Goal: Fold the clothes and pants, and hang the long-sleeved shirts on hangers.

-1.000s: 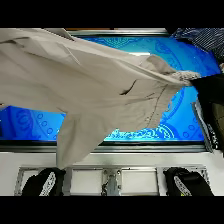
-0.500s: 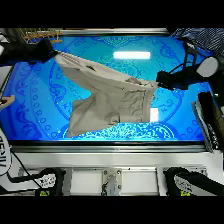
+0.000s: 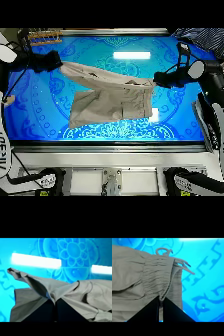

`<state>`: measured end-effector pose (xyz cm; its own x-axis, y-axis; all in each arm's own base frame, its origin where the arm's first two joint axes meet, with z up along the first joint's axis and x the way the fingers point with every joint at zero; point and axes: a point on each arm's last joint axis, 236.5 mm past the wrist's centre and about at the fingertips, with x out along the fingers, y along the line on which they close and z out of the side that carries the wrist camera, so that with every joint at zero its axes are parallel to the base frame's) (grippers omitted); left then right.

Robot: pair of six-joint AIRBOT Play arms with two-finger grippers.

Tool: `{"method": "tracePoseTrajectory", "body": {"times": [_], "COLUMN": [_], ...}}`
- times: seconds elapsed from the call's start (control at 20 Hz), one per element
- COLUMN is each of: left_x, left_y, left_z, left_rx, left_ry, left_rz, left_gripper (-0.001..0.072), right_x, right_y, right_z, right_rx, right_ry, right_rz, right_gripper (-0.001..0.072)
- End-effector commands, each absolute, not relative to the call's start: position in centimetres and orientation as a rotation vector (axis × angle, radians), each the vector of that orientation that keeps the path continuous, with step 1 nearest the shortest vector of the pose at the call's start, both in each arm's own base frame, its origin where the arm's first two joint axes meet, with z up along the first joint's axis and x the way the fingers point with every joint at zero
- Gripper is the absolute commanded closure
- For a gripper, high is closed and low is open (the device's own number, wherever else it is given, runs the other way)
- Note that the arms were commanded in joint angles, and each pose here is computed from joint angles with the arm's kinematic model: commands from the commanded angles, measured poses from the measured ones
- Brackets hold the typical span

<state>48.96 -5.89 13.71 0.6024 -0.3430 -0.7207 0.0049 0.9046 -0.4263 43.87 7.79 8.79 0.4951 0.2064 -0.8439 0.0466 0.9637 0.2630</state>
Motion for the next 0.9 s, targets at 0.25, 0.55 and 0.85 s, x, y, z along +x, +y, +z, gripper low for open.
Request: {"method": "tracePoseTrajectory", "body": {"times": [0.25, 0.55, 0.85], "left_x": [34.7, 29.5, 30.4], "left_y": [-4.6, -4.5, -4.5], "left_z": [-1.9, -10.2, -11.3], "left_rx": [-0.372, -0.402, -0.407], "left_ry": [1.233, 1.358, 1.396], "left_rz": [-0.079, -0.013, -0.006], "left_gripper": [0.0703, 0.0702, 0.0702], "right_x": [35.1, 30.4, 28.3], "right_y": [7.4, 9.2, 10.5], "right_z": [-1.7, -7.9, -9.5], "right_rx": [0.177, 0.153, 0.223], "right_ry": [1.331, 1.445, 1.496], "right_rz": [0.087, 0.111, 0.130], "right_gripper": [0.0696, 0.0695, 0.0694]}}
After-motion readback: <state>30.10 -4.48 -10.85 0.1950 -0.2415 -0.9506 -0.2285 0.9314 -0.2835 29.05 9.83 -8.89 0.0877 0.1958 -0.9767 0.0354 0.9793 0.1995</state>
